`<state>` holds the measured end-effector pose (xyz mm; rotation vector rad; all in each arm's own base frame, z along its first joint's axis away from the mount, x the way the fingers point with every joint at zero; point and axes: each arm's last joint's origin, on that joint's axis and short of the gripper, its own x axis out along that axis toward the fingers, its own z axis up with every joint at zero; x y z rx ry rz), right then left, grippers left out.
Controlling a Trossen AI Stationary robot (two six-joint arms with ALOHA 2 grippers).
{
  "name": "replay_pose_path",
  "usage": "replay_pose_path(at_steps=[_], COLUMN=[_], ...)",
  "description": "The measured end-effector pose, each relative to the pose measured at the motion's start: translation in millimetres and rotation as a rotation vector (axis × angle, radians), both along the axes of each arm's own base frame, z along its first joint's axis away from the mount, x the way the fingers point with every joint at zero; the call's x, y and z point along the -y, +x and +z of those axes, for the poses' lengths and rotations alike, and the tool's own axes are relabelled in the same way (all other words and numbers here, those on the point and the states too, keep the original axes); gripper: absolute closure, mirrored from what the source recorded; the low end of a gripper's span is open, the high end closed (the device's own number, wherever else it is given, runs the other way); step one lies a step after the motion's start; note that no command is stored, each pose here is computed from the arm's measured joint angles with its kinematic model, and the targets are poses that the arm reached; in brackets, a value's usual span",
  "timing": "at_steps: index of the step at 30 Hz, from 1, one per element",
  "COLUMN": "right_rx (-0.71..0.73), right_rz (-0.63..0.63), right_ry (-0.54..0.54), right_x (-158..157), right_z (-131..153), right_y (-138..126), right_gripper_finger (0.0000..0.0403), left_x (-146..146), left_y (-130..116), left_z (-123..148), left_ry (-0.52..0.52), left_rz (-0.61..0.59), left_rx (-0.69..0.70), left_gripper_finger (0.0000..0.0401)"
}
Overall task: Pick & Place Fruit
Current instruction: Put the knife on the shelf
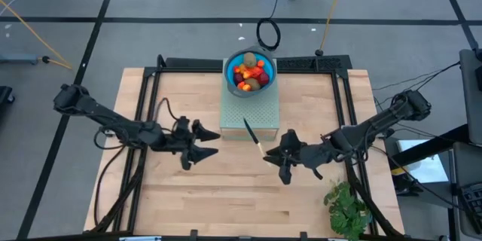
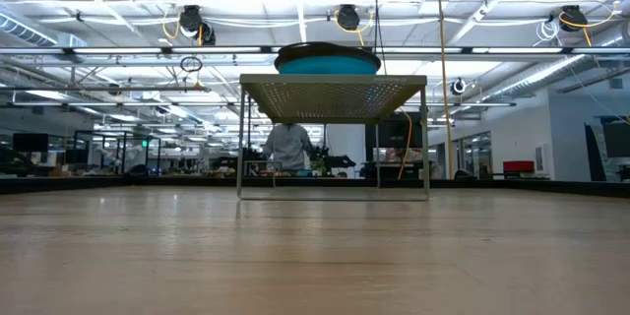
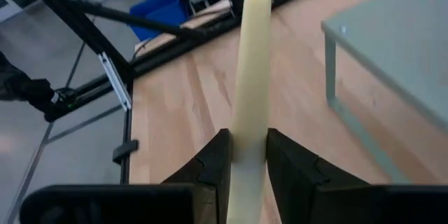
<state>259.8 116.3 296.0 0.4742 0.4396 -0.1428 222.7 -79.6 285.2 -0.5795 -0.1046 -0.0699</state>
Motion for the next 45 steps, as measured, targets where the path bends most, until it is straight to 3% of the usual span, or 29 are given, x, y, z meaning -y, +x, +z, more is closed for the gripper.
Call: replay_pose_path(at_steps=[9, 23, 32, 45], right_rx=[0.105, 0.156, 0.156, 0.148], right_rz=[-0.007, -0.051, -0.103, -0.178], right_ry=[-0.066, -0.157, -0.216, -0.285], right_x=[12.2, 20.8, 22.7, 24.2], right_z=[10.3, 15.9, 16.2, 13.8], right_y=[10.4, 14.9, 14.6, 16.8], right_gripper_finger=[0.0332, 0.0332, 0.0332, 0.0332], left_x=[15.3, 32.4, 33.4, 21.4], left_y=[43.0, 93.0, 107.9, 112.9], left_z=[23.3, 25.6, 26.6, 27.4], left_ry=[0.072, 0.070, 0.078, 0.049], left_rz=[0.076, 0.189, 0.340, 0.426], left_rx=[-0.144, -0.171, -0.175, -0.166], left_gripper_finger=[0.0077, 0.0077, 0.0077, 0.0077])
